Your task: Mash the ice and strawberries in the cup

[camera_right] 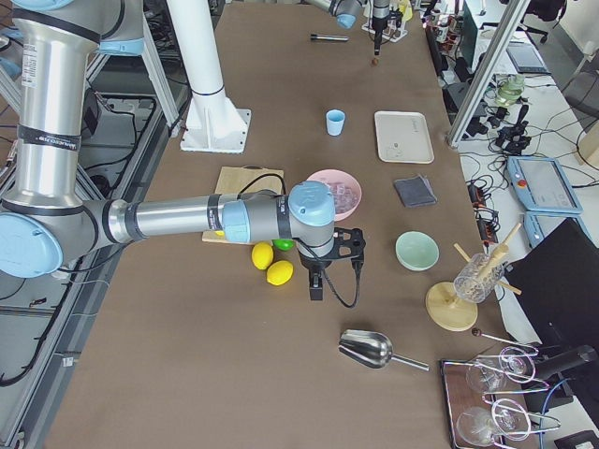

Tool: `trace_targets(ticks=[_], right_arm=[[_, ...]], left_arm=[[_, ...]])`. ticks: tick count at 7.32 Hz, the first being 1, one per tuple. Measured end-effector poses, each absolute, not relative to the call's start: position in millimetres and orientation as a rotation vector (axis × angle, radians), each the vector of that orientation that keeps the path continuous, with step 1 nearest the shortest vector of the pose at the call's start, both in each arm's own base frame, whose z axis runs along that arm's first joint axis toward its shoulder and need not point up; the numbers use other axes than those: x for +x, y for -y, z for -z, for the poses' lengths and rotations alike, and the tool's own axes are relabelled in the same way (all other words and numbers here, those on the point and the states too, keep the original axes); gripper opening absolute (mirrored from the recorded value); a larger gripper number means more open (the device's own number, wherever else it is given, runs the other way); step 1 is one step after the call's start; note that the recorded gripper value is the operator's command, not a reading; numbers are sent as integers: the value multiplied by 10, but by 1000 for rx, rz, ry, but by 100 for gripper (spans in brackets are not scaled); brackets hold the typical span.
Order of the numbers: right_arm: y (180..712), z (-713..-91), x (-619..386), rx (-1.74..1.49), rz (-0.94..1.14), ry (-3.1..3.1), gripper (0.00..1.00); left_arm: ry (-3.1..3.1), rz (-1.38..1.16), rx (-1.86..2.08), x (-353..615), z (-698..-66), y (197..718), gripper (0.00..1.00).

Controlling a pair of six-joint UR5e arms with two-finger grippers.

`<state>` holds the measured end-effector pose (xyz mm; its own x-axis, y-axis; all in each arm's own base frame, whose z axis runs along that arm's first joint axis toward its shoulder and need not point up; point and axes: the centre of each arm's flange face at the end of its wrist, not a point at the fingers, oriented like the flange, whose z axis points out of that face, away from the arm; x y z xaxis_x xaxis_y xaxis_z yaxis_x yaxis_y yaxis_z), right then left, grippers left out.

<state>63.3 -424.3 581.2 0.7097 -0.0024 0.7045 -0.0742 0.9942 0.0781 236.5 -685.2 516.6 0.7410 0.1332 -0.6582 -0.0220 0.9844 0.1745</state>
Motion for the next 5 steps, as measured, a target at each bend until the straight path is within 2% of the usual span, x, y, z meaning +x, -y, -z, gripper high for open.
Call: trace_targets(ticks=[5], right_arm=[[4140,-5838,767,128,-71,836,100]], left_arm=[[-698,-82,151,2434,-5449,6870,99]])
